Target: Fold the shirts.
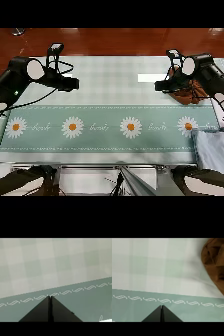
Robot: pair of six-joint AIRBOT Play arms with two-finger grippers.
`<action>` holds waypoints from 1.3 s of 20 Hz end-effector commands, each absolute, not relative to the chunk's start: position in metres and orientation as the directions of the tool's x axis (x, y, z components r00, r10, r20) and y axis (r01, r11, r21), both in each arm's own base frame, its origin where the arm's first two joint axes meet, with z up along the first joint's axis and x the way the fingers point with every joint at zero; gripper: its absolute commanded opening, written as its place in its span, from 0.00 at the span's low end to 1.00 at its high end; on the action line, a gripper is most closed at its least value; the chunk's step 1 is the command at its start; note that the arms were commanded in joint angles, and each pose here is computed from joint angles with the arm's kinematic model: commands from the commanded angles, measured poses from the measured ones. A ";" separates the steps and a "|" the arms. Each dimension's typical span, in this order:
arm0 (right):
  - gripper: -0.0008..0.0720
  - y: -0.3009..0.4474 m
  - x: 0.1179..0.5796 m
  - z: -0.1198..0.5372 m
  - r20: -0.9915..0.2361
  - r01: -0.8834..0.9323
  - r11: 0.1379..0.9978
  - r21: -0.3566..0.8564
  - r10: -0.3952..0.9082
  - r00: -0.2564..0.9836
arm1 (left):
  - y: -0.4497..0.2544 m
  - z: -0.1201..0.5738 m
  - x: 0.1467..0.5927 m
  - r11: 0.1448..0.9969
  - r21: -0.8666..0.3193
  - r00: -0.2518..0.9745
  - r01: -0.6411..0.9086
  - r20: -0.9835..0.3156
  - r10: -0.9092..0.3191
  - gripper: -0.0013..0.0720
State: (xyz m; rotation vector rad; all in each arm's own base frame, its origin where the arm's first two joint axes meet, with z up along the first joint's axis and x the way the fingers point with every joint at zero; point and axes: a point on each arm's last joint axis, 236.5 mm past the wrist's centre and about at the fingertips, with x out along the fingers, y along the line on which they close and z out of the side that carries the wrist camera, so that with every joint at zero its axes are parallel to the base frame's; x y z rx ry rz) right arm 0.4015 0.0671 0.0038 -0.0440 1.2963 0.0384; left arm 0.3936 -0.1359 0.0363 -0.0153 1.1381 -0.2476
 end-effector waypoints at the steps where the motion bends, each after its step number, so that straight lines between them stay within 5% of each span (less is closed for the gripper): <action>1: 0.05 0.067 0.401 0.003 -0.963 -0.054 0.999 -0.011 0.004 0.270 | -0.136 0.036 0.394 0.973 -0.138 0.394 0.188 -0.896 -0.203 0.05; 19: 0.05 0.069 0.408 0.005 -0.955 -0.054 0.999 -0.006 0.011 0.297 | -0.136 0.036 0.394 0.973 -0.138 0.394 0.188 -0.897 -0.203 0.05; 23: 0.08 0.069 0.444 0.020 -0.894 -0.067 0.997 -0.024 0.009 0.449 | -0.136 0.032 0.395 0.973 -0.135 0.388 0.187 -0.900 -0.200 0.05; 24: 0.41 0.059 0.461 0.029 -0.853 -0.074 0.994 -0.081 -0.031 0.522 | -0.135 0.030 0.401 0.974 -0.127 0.405 0.188 -0.894 -0.194 0.11; 25: 0.90 0.044 0.482 0.042 -0.792 -0.072 0.982 -0.173 -0.095 0.603 | -0.135 0.028 0.406 0.975 -0.119 0.419 0.189 -0.888 -0.189 0.47; 26: 0.88 0.024 0.499 0.056 -0.723 -0.023 0.968 -0.248 -0.170 0.669 | -0.135 0.025 0.410 0.975 -0.118 0.422 0.188 -0.887 -0.189 0.99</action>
